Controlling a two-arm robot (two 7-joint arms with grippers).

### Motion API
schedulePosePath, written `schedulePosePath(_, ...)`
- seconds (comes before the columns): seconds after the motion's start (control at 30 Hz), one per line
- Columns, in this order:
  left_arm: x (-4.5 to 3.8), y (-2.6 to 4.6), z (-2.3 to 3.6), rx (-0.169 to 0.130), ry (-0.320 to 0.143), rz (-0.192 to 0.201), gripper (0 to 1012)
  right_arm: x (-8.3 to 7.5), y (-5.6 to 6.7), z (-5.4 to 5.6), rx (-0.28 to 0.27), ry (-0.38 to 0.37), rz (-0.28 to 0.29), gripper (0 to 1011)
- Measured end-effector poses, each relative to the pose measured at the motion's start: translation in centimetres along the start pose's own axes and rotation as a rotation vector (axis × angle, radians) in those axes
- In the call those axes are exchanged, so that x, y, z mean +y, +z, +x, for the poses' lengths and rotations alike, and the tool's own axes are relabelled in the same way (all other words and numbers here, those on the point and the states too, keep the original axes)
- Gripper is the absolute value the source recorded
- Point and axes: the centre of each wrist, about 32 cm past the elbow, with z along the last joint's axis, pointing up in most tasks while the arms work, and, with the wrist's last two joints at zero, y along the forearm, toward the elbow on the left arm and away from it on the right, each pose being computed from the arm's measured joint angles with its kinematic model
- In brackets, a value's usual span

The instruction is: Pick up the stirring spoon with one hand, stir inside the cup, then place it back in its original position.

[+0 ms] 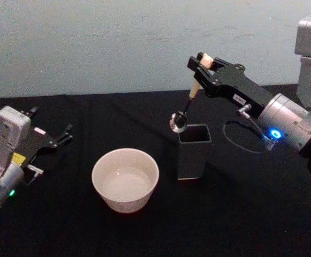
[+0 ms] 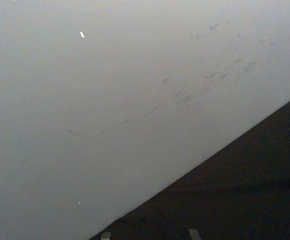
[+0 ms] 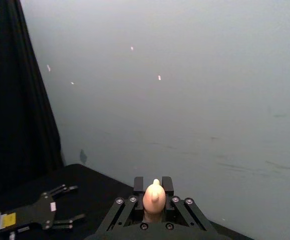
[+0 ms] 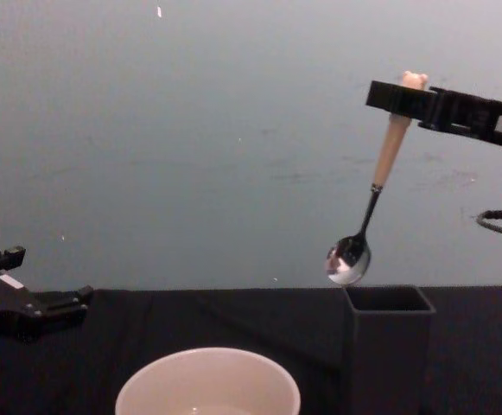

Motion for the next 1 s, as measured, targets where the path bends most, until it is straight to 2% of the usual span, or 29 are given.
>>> schedulePosePath(0.37,0.00,0.00,0.00,0.000,0.000,0.000,1001,1.0,-0.4,-1.0,0.020,0.070,-0.013,215)
schedulePosePath(1.0,0.00,0.00,0.00,0.000,0.000,0.000,1001,2.2,-2.3,-2.7,0.013,0.157,-0.081,215)
